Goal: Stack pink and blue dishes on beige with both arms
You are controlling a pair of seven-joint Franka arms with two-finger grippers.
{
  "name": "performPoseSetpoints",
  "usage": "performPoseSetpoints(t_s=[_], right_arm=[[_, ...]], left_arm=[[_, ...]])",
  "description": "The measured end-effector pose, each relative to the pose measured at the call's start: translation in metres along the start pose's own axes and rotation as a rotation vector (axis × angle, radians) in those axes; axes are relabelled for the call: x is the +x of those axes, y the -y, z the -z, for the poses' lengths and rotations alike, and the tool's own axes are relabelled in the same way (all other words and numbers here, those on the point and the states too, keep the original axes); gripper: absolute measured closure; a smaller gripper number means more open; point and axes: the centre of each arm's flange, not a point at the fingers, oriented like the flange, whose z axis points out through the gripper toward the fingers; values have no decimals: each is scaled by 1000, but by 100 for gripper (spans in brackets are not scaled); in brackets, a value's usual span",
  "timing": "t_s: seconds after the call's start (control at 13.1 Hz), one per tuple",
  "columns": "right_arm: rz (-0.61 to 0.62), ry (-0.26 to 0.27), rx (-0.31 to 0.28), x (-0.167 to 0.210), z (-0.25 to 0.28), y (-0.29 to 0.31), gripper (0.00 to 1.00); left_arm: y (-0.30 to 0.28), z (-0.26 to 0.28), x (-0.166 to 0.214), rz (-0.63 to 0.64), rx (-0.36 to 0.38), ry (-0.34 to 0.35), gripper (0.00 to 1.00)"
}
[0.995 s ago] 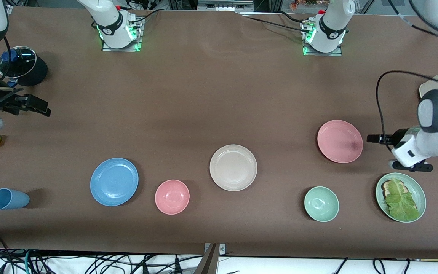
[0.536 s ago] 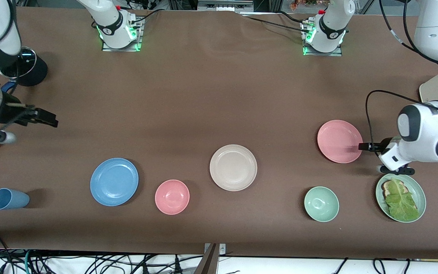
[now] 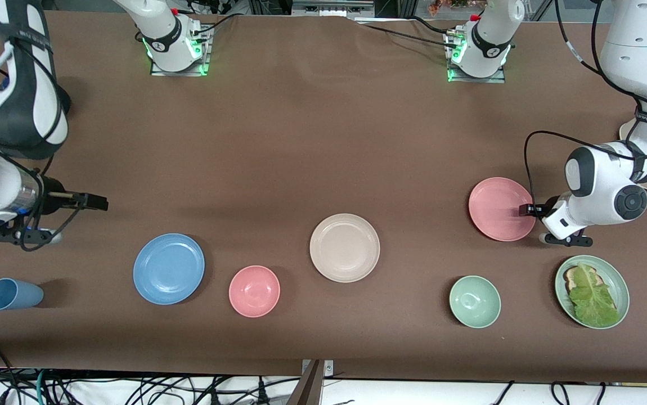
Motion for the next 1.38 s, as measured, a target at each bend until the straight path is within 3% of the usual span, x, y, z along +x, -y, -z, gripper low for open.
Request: performPoseSetpoints(t_s=[0.38,0.54,0.84,1.15,1.38], right_arm=[[-2,-128,-10,54,-90,-4,0],[32,-156,-11,71,-126,21,0],[54,-171,-15,82,-154,37,0],[42,-190,-17,88,-181,28,0],[41,-184,-17,88,-187,27,1]], left_arm=[[-6,9,1,-13,0,-6,94],[-10,21,3,-18,-4,-9,94],[-48,69,24,48,-102,27,95],[-146,139,42,179,-209,41,95],[-243,142,40,244,-228,66,95]])
